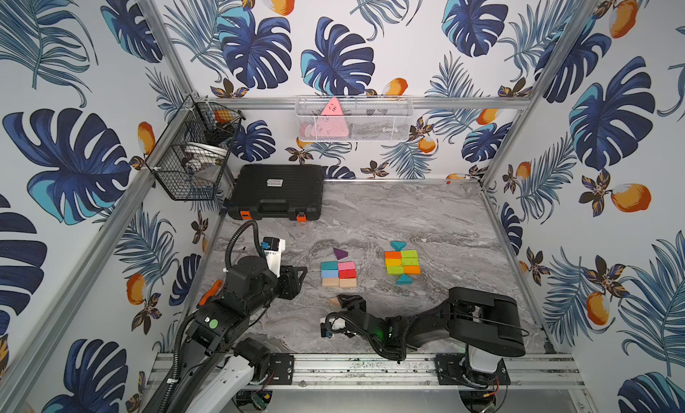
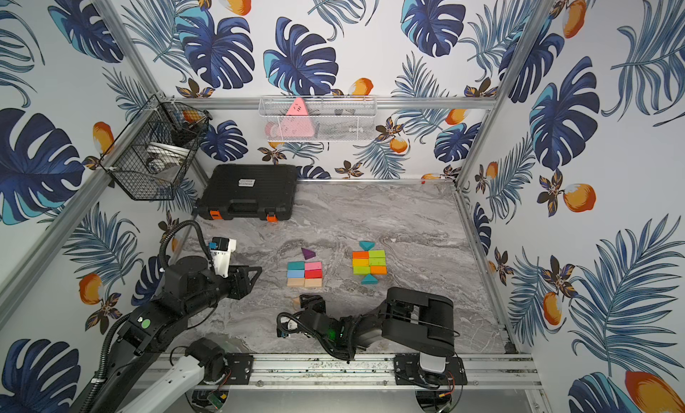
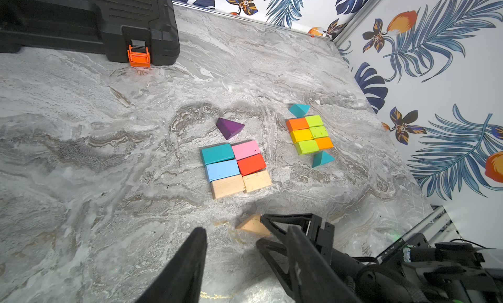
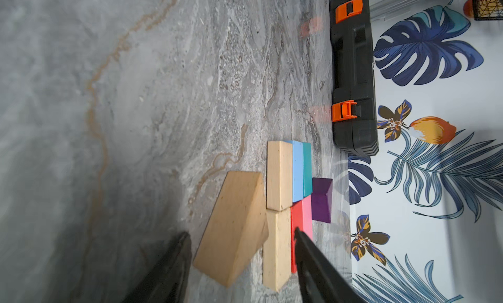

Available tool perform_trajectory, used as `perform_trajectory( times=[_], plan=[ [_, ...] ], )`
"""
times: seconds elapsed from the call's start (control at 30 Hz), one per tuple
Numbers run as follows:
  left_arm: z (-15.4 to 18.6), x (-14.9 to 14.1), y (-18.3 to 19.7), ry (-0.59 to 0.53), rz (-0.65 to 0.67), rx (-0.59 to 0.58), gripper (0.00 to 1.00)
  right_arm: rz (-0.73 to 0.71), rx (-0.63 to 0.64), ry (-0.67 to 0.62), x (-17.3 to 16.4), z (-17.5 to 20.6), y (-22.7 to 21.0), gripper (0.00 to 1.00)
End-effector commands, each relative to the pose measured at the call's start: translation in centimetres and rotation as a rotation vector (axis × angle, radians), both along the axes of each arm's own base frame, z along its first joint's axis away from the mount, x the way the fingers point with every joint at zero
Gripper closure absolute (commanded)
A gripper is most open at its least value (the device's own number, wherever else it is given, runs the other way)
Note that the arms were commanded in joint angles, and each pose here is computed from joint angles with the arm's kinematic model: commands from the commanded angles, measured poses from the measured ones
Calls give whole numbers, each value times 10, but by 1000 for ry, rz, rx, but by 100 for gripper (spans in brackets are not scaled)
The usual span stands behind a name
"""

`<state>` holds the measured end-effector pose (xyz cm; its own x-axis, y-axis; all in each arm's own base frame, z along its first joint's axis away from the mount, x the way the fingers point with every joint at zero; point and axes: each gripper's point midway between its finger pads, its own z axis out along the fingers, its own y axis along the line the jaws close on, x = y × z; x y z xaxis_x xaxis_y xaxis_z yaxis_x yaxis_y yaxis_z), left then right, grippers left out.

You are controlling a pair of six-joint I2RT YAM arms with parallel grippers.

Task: Assemble a piece of candy with building blocks
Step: Assemble the building block at the center of the board.

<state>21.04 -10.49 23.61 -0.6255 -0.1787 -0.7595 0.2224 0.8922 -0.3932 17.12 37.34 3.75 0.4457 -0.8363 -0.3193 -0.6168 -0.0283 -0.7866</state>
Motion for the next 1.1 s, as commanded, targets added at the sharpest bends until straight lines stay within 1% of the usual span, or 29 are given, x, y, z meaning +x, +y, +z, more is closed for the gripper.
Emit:
perform_trajectory(
  times=[0.0, 0.1, 0.17, 0.2, 0.23, 0.33, 0.43, 0.5, 0.6, 0.87, 1.0, 1.07],
  plan=[
    [6, 4, -1, -32, -5, -2, 47, -1, -54, 118, -15, -18, -19, 31],
    [6, 4, -1, -32, -6, -1, 47, -65, 124, 164, -13, 16, -17, 29],
    [6, 4, -1, -33, -5, -1, 47, -117, 251, 232, -12, 36, -18, 28],
    [6, 3, -2, -34, -7, -2, 47, -144, 318, 287, -12, 44, -19, 27],
    [5, 3, -2, -31, -8, -3, 47, -166, 366, 344, -13, 48, -21, 26],
    [5, 4, -3, -27, -11, -1, 47, -244, 451, 475, -15, 53, -26, 24],
    [3, 5, -4, -18, -16, 0, 47, -323, 504, 596, -19, 49, -27, 24],
    [2, 5, -4, -15, -15, 1, 47, -354, 496, 672, -24, 41, -24, 25],
    [2, 6, -4, -13, -17, 1, 47, -403, 521, 736, -26, 33, -20, 28],
    [1, 6, -4, -9, -14, 3, 47, -537, 520, 765, -6, 0, -20, 34],
    [1, 6, -4, -9, -14, 3, 47, -592, 571, 827, 9, -6, -25, 42],
    [1, 6, -4, -12, -13, 2, 47, -584, 593, 859, 11, -7, -24, 44]
  ],
)
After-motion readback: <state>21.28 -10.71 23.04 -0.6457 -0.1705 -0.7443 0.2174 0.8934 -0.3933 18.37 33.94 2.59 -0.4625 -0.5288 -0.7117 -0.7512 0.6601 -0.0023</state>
